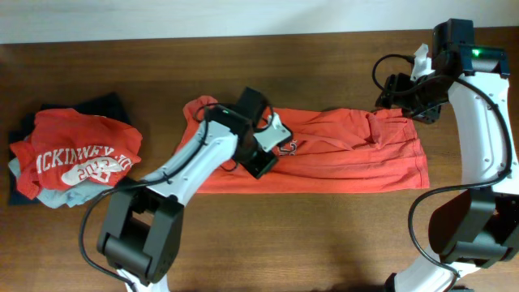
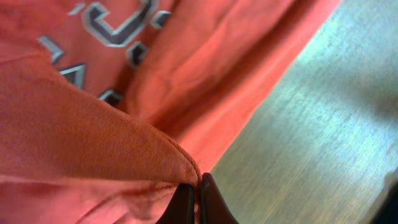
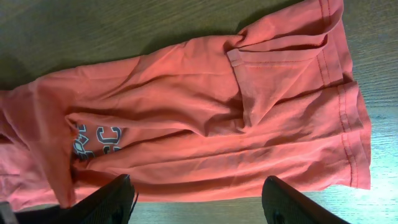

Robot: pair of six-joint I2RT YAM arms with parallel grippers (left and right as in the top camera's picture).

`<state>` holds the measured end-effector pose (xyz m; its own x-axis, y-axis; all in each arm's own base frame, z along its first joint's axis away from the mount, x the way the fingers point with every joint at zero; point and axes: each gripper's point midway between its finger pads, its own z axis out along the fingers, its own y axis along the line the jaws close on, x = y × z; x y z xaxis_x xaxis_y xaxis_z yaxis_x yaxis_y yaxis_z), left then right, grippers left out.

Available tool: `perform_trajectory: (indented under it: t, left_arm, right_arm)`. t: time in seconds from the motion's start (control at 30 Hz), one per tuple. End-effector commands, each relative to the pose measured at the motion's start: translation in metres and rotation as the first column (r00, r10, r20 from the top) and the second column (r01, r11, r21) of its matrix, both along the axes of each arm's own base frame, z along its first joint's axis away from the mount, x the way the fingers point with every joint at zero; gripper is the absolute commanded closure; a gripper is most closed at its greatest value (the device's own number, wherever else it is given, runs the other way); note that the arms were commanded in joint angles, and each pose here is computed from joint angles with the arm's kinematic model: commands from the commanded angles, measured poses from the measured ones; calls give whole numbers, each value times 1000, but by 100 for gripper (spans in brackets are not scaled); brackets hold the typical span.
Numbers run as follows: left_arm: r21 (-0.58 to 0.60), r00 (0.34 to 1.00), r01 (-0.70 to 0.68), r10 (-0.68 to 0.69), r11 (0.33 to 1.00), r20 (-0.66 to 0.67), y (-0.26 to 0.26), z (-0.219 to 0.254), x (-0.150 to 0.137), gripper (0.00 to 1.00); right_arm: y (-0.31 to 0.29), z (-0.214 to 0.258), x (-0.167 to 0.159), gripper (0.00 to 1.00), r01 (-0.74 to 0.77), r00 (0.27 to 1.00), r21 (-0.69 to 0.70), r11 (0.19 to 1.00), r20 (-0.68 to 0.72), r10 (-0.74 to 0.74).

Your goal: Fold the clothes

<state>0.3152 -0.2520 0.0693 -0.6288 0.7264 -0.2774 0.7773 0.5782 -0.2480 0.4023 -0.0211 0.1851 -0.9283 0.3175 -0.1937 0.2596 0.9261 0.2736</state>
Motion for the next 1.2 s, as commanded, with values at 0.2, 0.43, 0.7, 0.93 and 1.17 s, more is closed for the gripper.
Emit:
perform_trajectory:
  t: [0.2, 0.43, 0.7, 0.93, 1.17]
  left_arm:
    - [289, 966, -240, 198, 927, 168, 53, -6, 30, 31]
    - [276, 917, -396, 359, 876, 174, 97, -7, 55, 28]
    - [230, 903, -417, 429, 879, -3, 107, -45, 55, 46]
    - [231, 901, -402, 428, 886, -70, 103, -53, 45, 83]
    - [250, 883, -427, 460, 869, -92, 115, -22, 50, 99]
  right_arm:
    - [3, 14, -1, 29, -17, 999, -3, 1000, 40, 17]
    - [3, 14, -1, 29, -17, 999, -4, 1000, 40, 17]
    - [3, 14, -1, 29, -17, 999, -3, 1000, 40, 17]
    - [3, 14, -1, 29, -17, 999, -4, 1000, 40, 17]
    - [3, 14, 0, 29, -17, 999, -4, 1000, 42, 17]
